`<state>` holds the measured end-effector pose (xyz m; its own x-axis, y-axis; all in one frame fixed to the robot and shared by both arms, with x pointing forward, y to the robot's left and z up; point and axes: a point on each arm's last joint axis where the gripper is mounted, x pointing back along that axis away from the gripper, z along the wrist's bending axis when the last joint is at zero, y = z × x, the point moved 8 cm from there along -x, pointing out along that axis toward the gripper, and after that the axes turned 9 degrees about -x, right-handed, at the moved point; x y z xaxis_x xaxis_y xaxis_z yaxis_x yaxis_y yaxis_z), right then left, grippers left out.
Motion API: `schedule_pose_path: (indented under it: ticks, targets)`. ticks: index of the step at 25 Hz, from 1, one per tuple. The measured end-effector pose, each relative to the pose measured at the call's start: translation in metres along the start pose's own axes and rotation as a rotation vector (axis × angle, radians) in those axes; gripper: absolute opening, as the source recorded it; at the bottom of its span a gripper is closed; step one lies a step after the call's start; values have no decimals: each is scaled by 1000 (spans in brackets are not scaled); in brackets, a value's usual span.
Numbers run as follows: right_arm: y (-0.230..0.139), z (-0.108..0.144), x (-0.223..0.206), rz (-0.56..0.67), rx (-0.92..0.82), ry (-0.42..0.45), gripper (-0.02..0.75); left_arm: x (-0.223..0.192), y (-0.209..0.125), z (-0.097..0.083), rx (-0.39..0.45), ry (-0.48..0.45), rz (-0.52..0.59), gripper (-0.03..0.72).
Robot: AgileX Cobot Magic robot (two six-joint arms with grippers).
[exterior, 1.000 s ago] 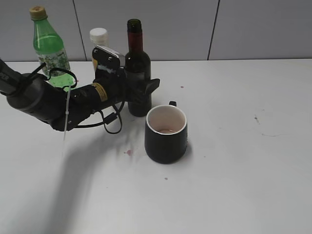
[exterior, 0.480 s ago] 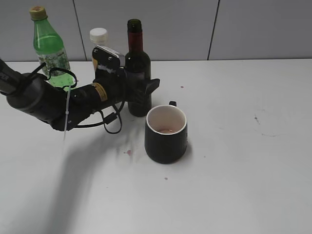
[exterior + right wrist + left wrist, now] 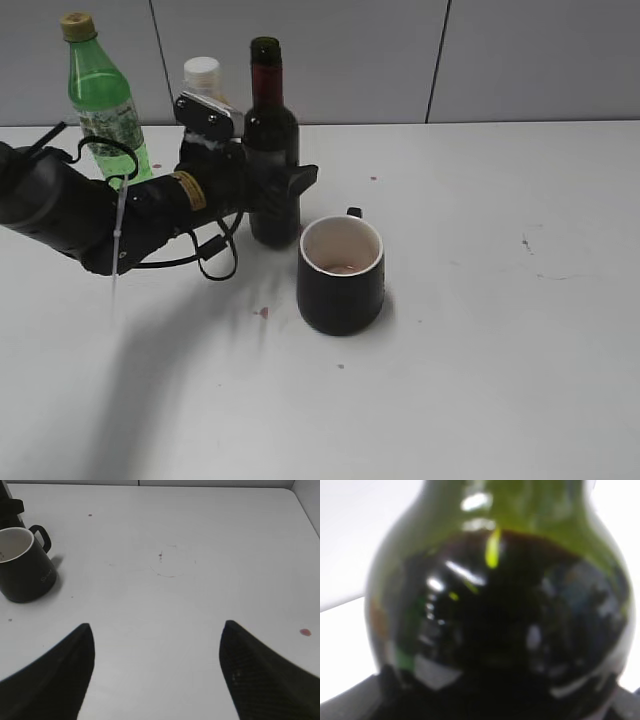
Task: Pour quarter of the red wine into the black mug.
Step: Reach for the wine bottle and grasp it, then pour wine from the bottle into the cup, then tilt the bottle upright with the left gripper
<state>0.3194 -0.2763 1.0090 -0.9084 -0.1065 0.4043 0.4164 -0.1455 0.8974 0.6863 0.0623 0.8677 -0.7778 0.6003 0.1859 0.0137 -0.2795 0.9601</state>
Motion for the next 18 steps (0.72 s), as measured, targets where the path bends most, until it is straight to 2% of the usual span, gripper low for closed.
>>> schedule_pose_path:
  ticks: [8, 13, 18]
  targets:
    - [0, 0, 0, 0, 0, 0, 591, 27, 23, 12, 44, 100, -109, 536]
    - [0, 0, 0, 0, 0, 0, 591, 52, 23, 10, 8, 122, -74, 536]
    - [0, 0, 0, 0, 0, 0, 591, 84, 22, 18, 8, 212, -28, 536]
